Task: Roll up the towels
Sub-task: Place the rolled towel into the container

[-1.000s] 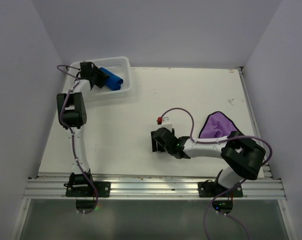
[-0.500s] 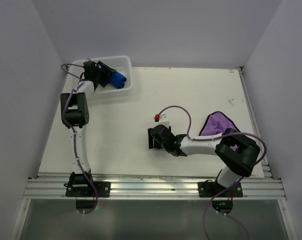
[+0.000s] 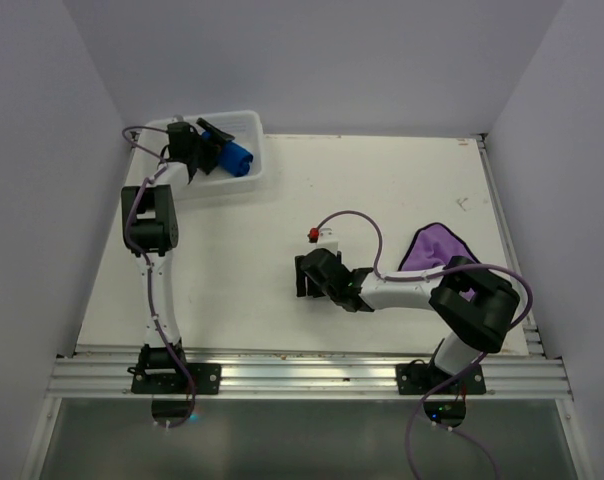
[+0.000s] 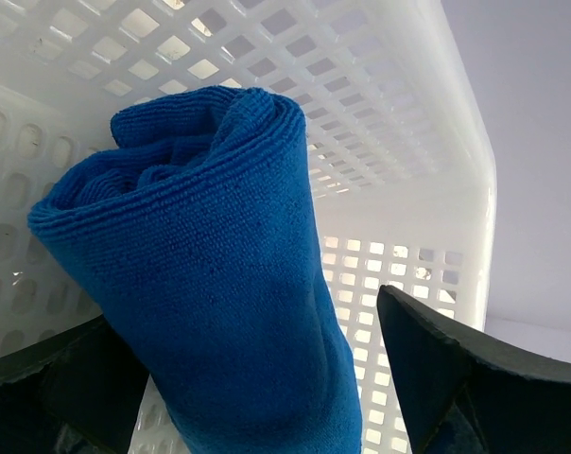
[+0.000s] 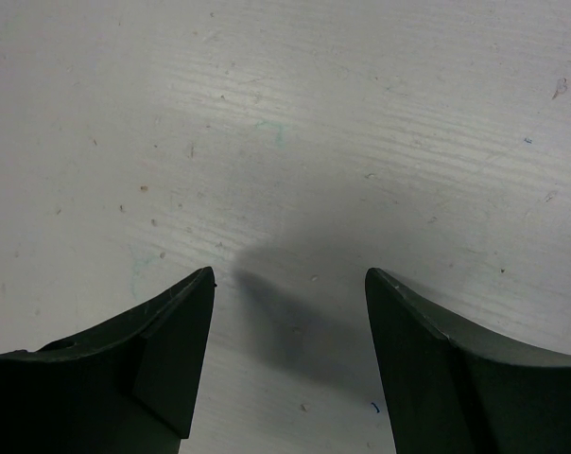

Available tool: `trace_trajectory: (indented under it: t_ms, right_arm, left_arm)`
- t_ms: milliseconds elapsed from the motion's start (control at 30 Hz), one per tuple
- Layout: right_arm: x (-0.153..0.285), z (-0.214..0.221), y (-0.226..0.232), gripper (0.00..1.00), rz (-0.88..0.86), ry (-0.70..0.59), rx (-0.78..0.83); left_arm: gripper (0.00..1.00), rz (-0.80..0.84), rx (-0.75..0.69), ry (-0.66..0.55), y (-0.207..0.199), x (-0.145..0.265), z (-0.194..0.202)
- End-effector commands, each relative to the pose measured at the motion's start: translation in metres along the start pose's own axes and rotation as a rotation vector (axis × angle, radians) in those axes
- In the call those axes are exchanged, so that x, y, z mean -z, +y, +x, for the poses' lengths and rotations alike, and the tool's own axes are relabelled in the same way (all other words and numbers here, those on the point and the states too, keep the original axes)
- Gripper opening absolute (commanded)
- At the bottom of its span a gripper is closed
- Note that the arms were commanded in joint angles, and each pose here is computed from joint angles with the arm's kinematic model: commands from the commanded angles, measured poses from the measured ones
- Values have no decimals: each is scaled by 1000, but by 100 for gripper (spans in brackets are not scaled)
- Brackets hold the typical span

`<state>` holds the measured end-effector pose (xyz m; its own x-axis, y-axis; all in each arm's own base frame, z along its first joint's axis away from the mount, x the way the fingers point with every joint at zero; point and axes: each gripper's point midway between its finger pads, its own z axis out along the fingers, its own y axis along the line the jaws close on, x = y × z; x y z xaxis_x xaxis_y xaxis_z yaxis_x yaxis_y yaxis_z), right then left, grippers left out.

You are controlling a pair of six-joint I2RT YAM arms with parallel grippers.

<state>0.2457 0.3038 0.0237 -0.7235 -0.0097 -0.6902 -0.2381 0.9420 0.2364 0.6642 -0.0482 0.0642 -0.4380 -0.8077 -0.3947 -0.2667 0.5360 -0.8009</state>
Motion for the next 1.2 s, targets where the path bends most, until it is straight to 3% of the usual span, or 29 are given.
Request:
trace_trajectory:
  t_ms: [0, 767, 1167]
  right_arm:
    - [-1, 18, -7, 69, 19, 74, 19]
    - [21, -8, -14, 70, 42, 2, 24]
    - [38, -38, -7, 70, 36, -51, 61]
  left_arm:
    - [100, 24, -51, -19, -23, 14, -13]
    - [100, -93, -96, 19, -19, 50, -24]
    - [100, -81, -208, -47, -58, 93, -62]
